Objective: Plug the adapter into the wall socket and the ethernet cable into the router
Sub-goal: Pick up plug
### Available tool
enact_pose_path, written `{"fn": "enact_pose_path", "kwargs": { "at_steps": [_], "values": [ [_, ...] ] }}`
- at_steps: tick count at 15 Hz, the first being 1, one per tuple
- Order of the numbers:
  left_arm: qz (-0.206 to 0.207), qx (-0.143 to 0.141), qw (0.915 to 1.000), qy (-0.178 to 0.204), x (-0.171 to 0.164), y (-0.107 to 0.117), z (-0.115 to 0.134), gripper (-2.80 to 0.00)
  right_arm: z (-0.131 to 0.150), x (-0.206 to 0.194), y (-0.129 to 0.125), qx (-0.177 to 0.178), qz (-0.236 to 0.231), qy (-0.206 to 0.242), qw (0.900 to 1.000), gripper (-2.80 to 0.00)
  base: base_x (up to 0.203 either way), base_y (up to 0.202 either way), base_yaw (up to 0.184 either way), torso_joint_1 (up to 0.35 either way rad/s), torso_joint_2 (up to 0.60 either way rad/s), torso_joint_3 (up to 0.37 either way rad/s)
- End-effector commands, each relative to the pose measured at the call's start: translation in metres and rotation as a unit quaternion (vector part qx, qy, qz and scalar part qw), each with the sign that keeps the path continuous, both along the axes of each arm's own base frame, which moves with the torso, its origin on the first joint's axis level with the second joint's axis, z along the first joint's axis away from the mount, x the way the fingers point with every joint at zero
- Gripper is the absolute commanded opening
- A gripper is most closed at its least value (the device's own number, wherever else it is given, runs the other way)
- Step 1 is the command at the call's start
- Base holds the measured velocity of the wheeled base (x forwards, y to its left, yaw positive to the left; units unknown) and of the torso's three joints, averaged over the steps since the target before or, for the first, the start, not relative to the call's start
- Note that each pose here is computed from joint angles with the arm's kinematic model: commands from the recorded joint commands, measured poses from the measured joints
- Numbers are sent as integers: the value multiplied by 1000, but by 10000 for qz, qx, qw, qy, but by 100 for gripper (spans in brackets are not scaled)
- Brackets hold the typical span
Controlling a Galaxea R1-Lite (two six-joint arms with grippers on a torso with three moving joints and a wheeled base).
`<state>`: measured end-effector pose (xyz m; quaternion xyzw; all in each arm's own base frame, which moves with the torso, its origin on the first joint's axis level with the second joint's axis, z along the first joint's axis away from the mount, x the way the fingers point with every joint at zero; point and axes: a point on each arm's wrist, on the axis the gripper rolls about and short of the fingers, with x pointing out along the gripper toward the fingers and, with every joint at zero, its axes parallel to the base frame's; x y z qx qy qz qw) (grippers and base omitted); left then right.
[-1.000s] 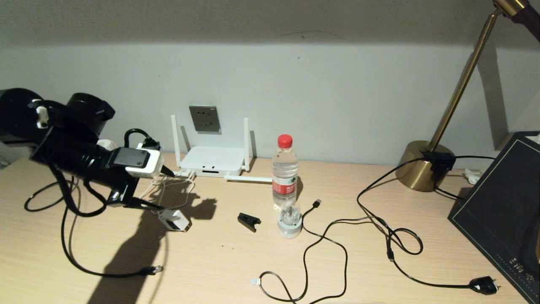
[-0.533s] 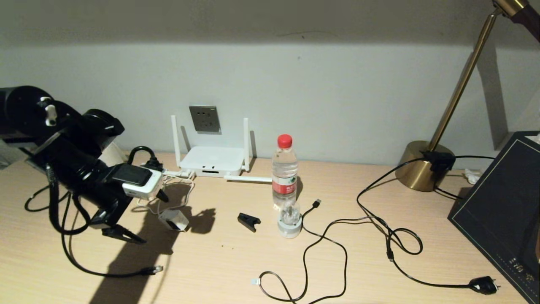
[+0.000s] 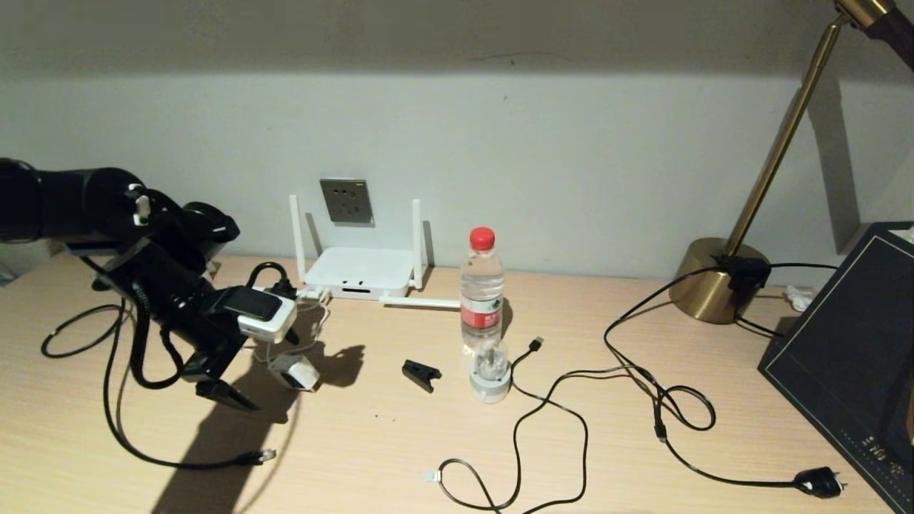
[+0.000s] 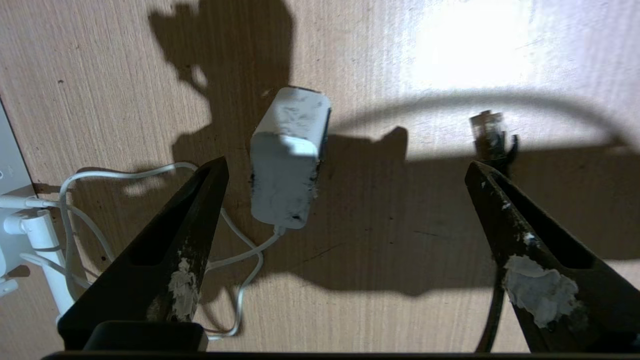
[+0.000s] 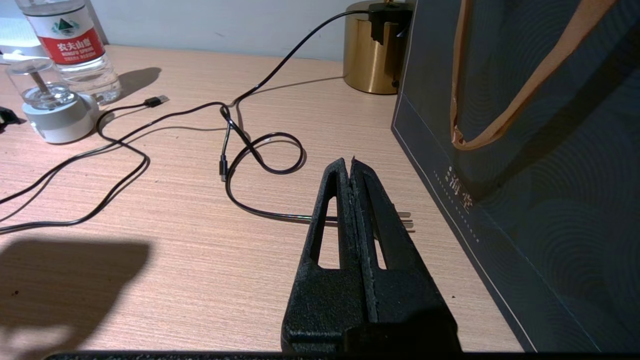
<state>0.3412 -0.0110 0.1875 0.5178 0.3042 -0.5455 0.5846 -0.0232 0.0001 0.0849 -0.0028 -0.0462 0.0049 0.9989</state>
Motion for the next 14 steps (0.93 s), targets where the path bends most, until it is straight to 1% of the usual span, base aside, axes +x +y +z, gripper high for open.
{"fn": "enact_pose_path", "kwargs": {
  "at_steps": [1, 3, 6, 14],
  "values": [
    [-76, 7, 10000, 41, 13, -2, -8, 0, -10, 3, 0, -5, 3, 178, 9998, -280, 0, 0, 0, 0, 0, 0],
    [-100, 7, 10000, 0, 21, -4, -11, 0, -10, 3, 0, -5, 3, 178, 9998, -280, 0, 0, 0, 0, 0, 0],
    [-110, 0, 9999, 68, 27, -5, -17, 0, -10, 3, 0, -5, 3, 178, 9998, -280, 0, 0, 0, 0, 0, 0],
    [-109, -15, 9998, 146, 30, -5, -24, 0, -10, 3, 0, -5, 3, 178, 9998, -280, 0, 0, 0, 0, 0, 0]
  ]
}}
